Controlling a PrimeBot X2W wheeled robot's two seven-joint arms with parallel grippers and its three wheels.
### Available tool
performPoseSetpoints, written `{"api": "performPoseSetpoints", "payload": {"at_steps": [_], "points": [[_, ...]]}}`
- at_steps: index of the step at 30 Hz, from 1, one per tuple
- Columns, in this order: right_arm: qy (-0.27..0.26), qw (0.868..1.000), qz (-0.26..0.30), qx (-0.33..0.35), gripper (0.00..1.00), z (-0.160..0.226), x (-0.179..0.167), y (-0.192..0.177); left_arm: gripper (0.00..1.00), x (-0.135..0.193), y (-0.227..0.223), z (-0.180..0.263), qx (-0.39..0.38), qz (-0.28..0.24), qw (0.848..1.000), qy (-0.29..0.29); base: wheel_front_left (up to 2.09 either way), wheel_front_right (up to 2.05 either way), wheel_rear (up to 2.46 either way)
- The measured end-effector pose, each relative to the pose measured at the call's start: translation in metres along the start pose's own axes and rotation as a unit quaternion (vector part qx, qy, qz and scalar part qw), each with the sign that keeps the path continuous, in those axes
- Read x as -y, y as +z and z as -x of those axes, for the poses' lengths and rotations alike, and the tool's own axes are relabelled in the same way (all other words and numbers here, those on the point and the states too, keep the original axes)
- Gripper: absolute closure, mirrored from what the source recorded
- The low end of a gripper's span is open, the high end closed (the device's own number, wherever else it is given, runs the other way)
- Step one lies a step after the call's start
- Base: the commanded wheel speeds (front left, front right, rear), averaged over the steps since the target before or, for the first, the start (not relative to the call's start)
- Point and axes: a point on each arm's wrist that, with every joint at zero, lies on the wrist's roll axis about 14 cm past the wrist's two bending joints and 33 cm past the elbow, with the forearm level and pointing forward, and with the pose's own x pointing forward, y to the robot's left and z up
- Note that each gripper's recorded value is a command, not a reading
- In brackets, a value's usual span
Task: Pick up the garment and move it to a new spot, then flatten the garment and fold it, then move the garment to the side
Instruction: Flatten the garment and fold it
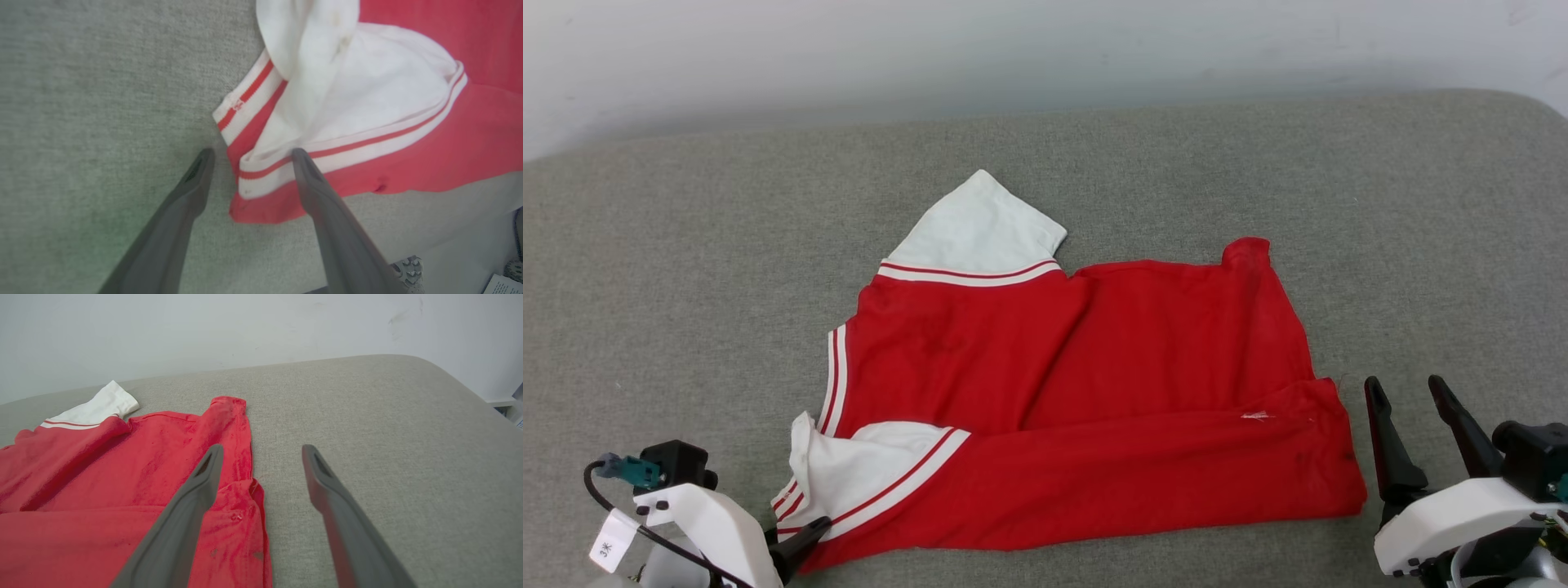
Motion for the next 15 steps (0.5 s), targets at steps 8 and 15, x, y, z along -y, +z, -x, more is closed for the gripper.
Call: {"api": "performPoseSetpoints", "payload": {"at_steps": [8, 15], "points": [[-0.002, 0.991, -0.036, -0.127, 0.0, 0.001, 0.008, -0.04, 1.0, 0.017, -0.005, -0.015, -0.01, 0.009, 0.999, -0.037, 0.0, 0.0, 0.0], [0.029, 0.961, -0.017, -0.275, 0.0, 0.018, 0.004, -0.072, 1.0, 0.02, 0.013, -0.002, 0.057, -0.021, 0.997, -0.038, 0.0, 0.0, 0.0]]}}
